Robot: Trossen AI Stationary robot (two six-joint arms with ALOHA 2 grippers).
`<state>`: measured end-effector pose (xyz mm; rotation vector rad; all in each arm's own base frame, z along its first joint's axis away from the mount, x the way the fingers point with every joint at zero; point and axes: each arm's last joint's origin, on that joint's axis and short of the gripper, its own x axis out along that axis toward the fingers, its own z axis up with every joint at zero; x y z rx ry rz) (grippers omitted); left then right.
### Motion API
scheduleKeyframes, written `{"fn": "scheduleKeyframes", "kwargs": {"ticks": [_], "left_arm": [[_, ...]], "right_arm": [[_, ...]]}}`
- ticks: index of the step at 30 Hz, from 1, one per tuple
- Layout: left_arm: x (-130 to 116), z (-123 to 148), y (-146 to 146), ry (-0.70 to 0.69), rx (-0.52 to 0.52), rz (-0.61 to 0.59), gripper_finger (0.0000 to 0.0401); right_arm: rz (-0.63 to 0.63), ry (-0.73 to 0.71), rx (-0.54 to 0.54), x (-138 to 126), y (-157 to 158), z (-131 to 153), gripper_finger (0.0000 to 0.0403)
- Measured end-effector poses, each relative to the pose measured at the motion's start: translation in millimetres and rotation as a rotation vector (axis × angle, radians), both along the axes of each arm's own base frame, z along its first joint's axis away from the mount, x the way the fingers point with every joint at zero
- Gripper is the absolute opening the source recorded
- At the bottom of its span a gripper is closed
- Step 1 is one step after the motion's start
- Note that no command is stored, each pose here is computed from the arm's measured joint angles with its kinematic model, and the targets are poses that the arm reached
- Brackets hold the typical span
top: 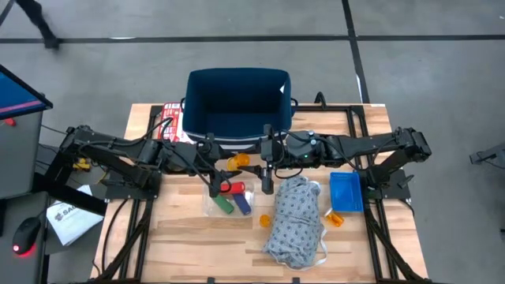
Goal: Pick & place medical supplies in basket/bin
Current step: Put the left orange pill bottle into the small blue bin
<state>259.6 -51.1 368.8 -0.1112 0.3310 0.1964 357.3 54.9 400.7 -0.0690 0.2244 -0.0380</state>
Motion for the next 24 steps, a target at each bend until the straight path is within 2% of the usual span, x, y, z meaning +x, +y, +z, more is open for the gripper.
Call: {"fn": "scheduleKeyframes", "kwargs": {"ticks": [8, 13, 17, 24], "left_arm": [[-4.3, -8.2, -3.2, 0.088, 0.007, -0.012, 0.0263], [-13.2, -20.5, -7.6, 0.233, 0.026, -0.031, 0.0266], [-21.6, -28.1, -13.1, 0.329, 0.031, -0.045, 0.0267], [-29.3, -37.2, -23.4, 0.396, 0.025, -0.065, 0.0267]], "right_arm": [[-0.010, 0.002, -0.003, -0.1, -0.2, -0.2, 0.0178], [-0.035, 0.051, -0.018, -7.4, -2.2, -0.2, 0.0178], [-0.090, 0.163, -0.031, -25.0, -6.7, -0.9, 0.0179], [-0.266, 0.509, 0.106, -75.0, -15.2, -14.0, 0.0173]]}}
